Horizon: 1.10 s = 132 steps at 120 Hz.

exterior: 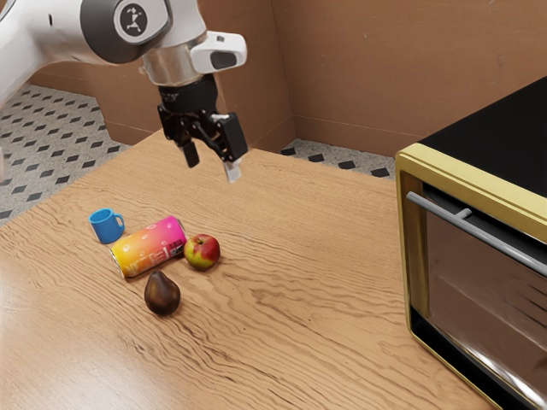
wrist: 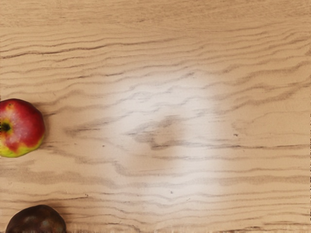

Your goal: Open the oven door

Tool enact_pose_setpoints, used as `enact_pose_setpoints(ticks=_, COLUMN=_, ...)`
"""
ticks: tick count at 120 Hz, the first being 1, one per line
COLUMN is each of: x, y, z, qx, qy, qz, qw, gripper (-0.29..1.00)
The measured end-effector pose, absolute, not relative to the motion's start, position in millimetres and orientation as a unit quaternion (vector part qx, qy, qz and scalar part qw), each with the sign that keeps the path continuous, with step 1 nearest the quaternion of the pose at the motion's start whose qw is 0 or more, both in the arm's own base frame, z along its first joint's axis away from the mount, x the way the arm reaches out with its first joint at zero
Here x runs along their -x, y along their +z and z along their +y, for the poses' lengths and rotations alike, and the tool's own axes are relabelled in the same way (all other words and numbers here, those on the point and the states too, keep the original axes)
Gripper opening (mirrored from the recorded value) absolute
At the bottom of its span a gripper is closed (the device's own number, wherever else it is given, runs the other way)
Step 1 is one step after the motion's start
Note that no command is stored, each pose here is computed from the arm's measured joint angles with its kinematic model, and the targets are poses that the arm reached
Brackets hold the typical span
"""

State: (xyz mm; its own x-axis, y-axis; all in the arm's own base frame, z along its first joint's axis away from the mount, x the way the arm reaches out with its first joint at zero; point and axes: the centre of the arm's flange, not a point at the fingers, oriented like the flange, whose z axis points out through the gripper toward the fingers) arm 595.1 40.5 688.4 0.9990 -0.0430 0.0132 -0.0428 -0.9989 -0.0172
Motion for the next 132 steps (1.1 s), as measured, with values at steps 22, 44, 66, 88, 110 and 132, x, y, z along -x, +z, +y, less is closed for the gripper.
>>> enact_pose_setpoints(ticks=22, x=-521.3, y=806.8, z=25.6, qx=0.992, qy=-0.113, qz=0.060, qw=0.013, gripper=0.70)
enact_pose_setpoints(ticks=44, x=-280.9, y=840.7, z=-246.5, qx=0.844, qy=-0.197, qz=0.493, qw=0.078, gripper=0.70)
enact_pose_setpoints(ticks=66, x=-289.2, y=780.5, z=-338.6, qx=0.670, qy=-0.200, qz=0.714, qw=0.035, gripper=0.70)
enact_pose_setpoints(ticks=88, x=-342.8, y=763.3, z=-354.0, qx=0.563, qy=-0.213, qz=0.797, qw=0.041, gripper=0.70)
enact_pose_setpoints(ticks=110, x=-381.7, y=750.3, z=-358.6, qx=0.487, qy=-0.220, qz=0.844, qw=0.049, gripper=0.70)
enact_pose_setpoints(ticks=132, x=-409.8, y=742.6, z=-358.9, qx=0.433, qy=-0.224, qz=0.871, qw=0.059, gripper=0.70)
